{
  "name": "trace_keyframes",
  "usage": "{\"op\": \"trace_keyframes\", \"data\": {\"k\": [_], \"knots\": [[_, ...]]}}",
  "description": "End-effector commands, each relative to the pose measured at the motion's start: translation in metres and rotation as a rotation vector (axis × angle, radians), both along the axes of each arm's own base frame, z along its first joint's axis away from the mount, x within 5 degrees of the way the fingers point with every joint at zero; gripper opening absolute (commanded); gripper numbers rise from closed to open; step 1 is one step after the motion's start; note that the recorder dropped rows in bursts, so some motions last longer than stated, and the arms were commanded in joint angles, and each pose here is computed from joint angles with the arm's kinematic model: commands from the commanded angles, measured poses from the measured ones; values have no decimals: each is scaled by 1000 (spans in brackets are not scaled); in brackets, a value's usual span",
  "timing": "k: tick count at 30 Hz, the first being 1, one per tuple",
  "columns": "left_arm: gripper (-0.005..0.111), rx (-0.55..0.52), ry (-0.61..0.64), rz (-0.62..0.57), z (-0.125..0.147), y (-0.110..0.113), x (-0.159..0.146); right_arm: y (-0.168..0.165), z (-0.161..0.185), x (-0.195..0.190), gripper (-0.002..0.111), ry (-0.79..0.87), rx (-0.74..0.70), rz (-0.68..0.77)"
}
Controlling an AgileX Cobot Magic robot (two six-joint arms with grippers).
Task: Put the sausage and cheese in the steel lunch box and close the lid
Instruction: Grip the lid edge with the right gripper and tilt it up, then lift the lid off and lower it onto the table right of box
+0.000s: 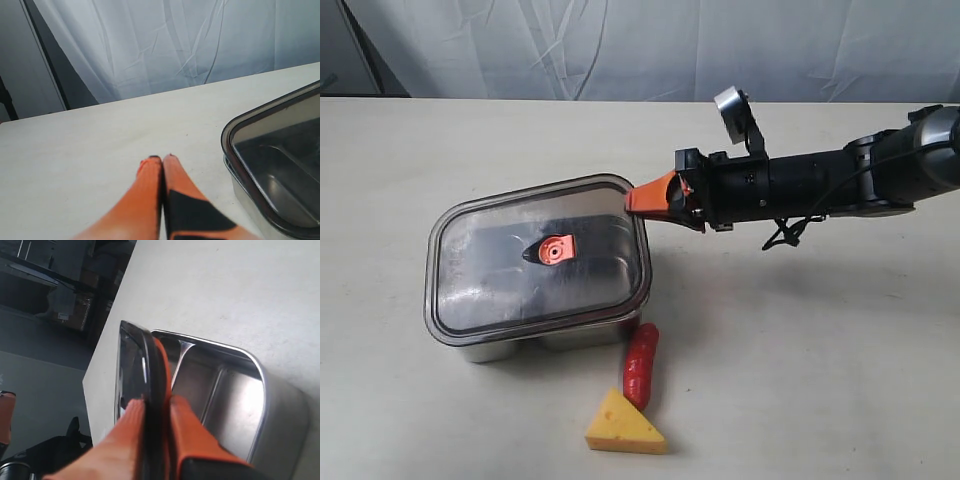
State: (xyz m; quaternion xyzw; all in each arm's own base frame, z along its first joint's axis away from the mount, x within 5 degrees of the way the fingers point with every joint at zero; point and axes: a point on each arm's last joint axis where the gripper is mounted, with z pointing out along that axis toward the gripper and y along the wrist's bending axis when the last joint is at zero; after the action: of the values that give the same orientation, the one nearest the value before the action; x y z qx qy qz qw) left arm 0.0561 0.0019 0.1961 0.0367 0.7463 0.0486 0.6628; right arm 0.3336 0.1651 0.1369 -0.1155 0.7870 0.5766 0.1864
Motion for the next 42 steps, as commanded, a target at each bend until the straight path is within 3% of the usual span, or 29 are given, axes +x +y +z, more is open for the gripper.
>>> {"op": "trace_keyframes", "data": {"k": [1,27,30,32,37,40,42], "knots": [[0,0,-12,0,0,0,0,-5,7,1,-1,-26,24,11],[0,-2,-12,0,0,0,0,-12,15,3,-1,-34,84,23],[0,-2,-12,0,0,0,0,-15,35,11,-1,-102,98,12],[0,-2,-12,0,0,0,0,-27,69,24,-1,-177,123,-30],[0,-2,-12,0,0,0,0,-57,140,41,-1,-432,-71,-267],[0,-2,-12,0,0,0,0,-68,170,30,-1,-624,-338,-272],[0,-2,-12,0,0,0,0,-74,181,23,-1,-701,-432,-272]]}}
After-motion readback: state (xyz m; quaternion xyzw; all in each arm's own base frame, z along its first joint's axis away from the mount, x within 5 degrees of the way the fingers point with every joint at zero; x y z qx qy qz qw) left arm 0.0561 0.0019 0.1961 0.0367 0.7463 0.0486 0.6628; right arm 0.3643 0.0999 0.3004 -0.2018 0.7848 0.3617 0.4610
